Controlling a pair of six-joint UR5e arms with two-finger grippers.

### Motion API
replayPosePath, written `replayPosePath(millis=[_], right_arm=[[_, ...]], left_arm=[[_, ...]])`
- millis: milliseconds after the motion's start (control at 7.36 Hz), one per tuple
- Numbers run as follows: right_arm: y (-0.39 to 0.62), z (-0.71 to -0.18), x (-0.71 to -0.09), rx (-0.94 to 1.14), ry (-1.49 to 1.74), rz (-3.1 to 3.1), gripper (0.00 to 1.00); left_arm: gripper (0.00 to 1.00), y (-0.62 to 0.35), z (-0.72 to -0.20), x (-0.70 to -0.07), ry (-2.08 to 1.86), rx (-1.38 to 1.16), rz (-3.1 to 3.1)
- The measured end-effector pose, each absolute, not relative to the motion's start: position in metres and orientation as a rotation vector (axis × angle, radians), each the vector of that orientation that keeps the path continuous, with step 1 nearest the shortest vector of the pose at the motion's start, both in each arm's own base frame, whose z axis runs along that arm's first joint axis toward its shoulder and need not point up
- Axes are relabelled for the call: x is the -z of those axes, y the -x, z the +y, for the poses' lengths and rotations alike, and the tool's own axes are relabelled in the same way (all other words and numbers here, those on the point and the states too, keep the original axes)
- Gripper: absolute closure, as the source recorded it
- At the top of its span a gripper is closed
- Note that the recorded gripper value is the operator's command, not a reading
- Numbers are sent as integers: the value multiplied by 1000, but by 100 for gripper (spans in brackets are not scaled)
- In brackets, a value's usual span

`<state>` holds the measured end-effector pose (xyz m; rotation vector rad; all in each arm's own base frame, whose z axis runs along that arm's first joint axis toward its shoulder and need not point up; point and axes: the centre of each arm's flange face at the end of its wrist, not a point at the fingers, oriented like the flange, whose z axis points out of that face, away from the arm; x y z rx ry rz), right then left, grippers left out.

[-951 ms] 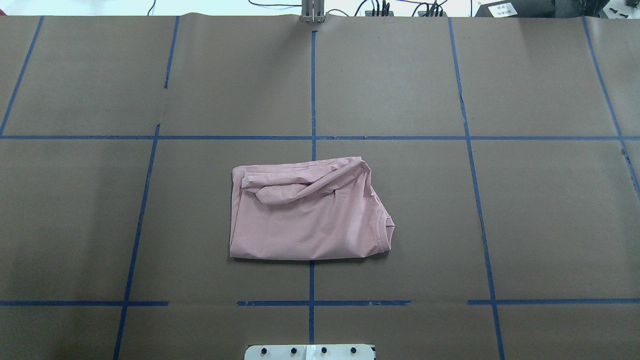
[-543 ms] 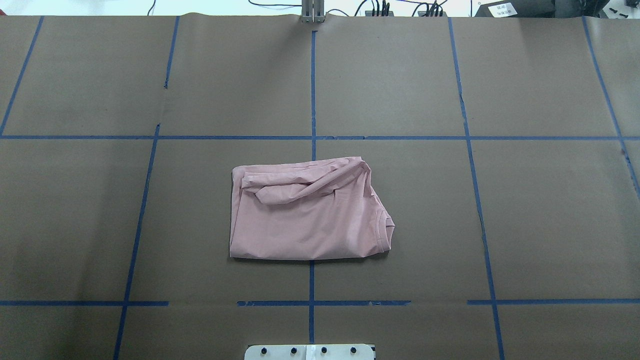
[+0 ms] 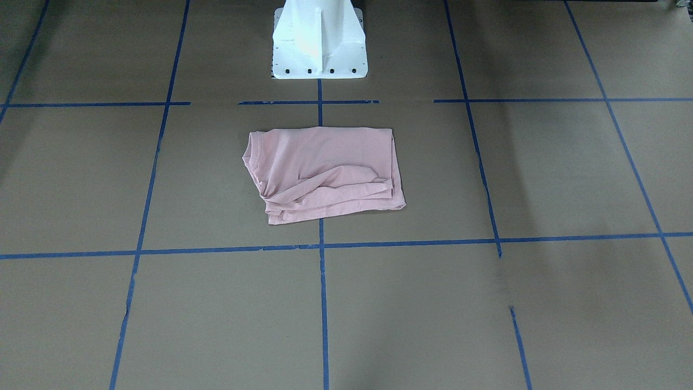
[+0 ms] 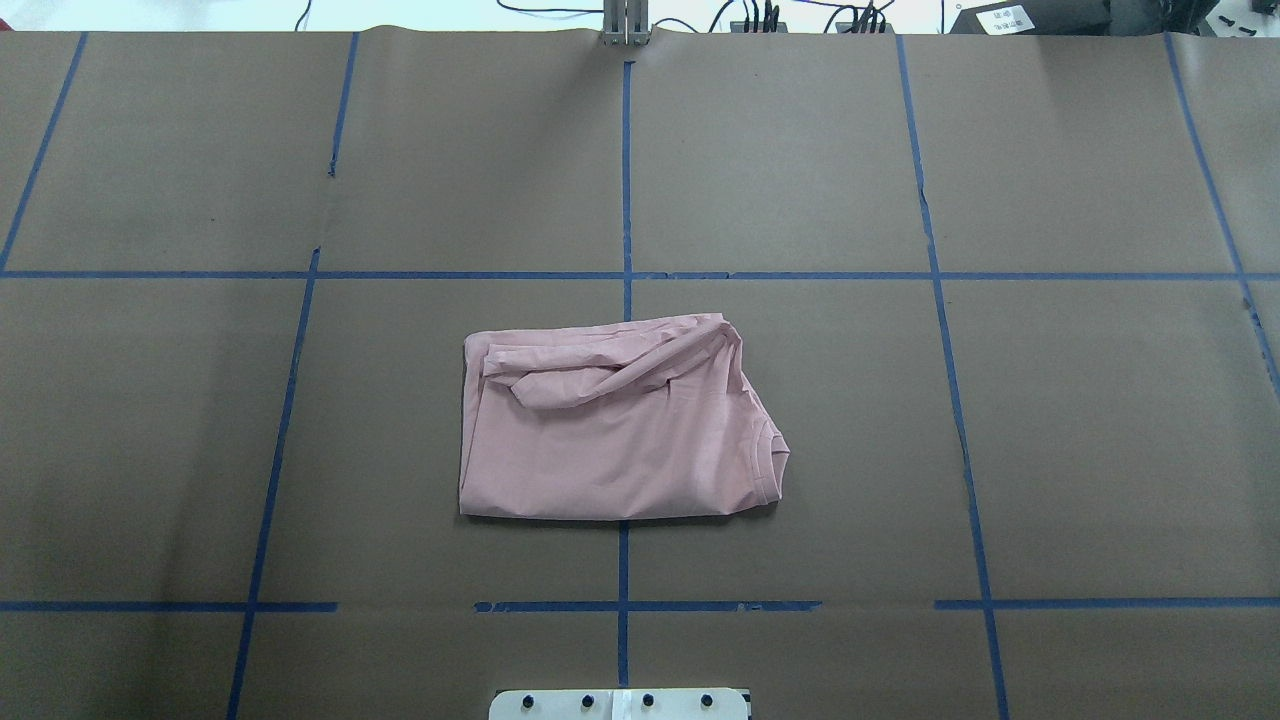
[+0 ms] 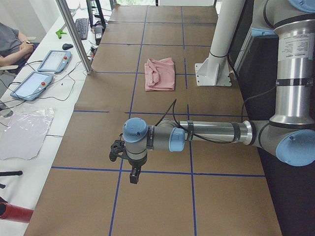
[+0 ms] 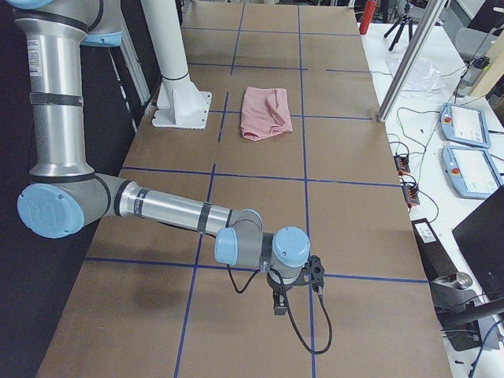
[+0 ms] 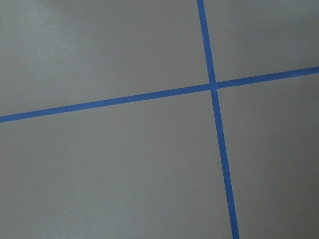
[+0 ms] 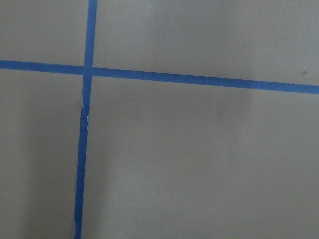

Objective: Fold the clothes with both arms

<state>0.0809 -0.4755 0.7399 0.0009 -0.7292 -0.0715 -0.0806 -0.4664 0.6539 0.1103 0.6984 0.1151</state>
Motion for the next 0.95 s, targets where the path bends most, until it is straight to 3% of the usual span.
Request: replayPosePath(millis=[951], right_arm=[[-81,-472,-743,71,3,-728,0]], left_arm=[[0,77,-458,-662,-90,-105,757]])
